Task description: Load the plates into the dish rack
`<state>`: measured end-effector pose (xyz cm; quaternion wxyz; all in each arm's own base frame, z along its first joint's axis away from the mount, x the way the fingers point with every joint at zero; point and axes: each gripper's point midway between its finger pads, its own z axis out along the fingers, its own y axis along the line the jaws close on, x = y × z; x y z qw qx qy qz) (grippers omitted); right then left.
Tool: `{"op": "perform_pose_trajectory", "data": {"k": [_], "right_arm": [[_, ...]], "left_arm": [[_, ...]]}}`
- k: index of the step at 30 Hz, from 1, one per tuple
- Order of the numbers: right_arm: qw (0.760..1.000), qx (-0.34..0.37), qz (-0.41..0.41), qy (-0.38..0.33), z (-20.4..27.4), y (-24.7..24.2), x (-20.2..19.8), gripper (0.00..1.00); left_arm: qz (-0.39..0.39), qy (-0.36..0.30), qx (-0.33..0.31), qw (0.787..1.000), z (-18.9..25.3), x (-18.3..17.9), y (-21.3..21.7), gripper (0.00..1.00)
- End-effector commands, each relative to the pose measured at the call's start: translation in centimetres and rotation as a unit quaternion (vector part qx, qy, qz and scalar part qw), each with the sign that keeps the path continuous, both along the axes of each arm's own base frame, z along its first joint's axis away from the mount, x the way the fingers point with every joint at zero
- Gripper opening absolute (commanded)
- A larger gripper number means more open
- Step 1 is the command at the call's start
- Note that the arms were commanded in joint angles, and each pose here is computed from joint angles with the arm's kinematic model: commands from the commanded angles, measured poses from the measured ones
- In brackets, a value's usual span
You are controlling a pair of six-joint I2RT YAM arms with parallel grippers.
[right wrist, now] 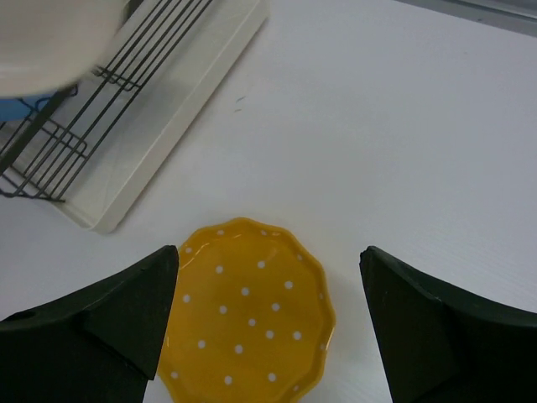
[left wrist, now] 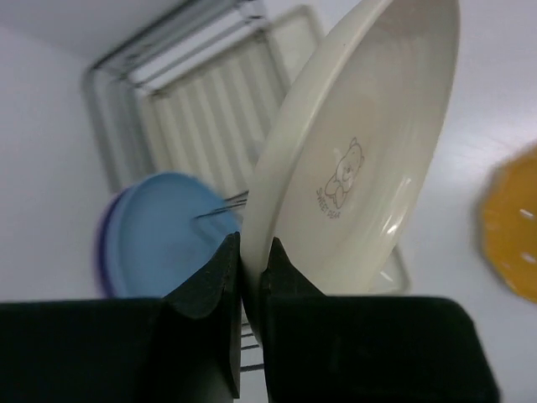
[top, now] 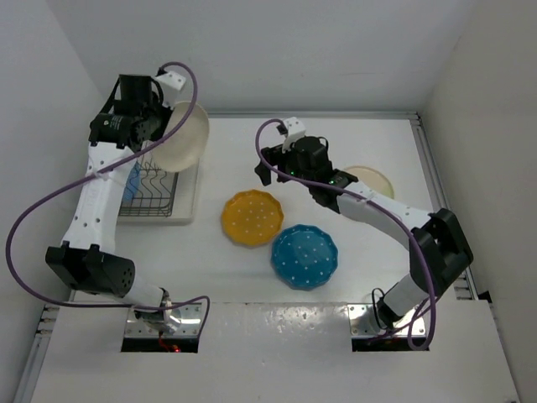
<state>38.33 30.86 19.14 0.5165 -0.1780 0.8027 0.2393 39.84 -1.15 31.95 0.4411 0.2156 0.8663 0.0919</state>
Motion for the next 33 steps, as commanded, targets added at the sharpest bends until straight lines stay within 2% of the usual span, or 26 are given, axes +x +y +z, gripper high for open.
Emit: {"op": "perform_pose_trajectory", "data": {"k": [1, 3, 5, 6, 8, 11, 21, 33], "right_arm": [[0.999, 0.025, -0.035, -0.022, 2.7, -1.8, 0.5, 0.89], [0.999, 0.018, -0.043, -0.010, 2.0, -2.5, 0.5, 0.89], [0.999, 0.015, -0.044, -0.002, 1.7, -2.6, 0.4, 0.89], [0.999, 0.014, -0.046, -0.003, 2.0, -2.8, 0.6, 0.89], [0.999, 0.010, -0.046, 0.001, 1.8, -2.6, 0.9, 0.89], [0.999, 0.011, -0.045, 0.003, 2.4, -2.1, 1.4, 0.89], [1.000, -0.003, -0.023, 0.005, 2.5, -0.7, 1.1, 0.89], [1.000, -0.010, -0.019, 0.010, 2.1, -0.3, 1.6, 0.89]], "left_arm": [[0.178, -0.086, 0.088, 0.976, 5.9, -1.4, 7.0, 0.00], [0.222, -0.100, 0.125, 0.962, 6.4, -1.7, 8.8, 0.00], [0.273, -0.080, 0.184, 0.941, 4.5, -2.6, 11.1, 0.00], [0.288, -0.091, 0.201, 0.932, 4.7, -2.6, 12.0, 0.00], [0.303, -0.073, 0.227, 0.923, 2.2, -2.6, 13.2, 0.00], [0.325, -0.072, 0.241, 0.912, 0.9, -2.3, 14.6, 0.00], [0.364, -0.074, 0.271, 0.888, -1.4, -2.5, 16.6, 0.00], [0.371, -0.082, 0.270, 0.885, -0.7, -2.9, 16.7, 0.00]]}}
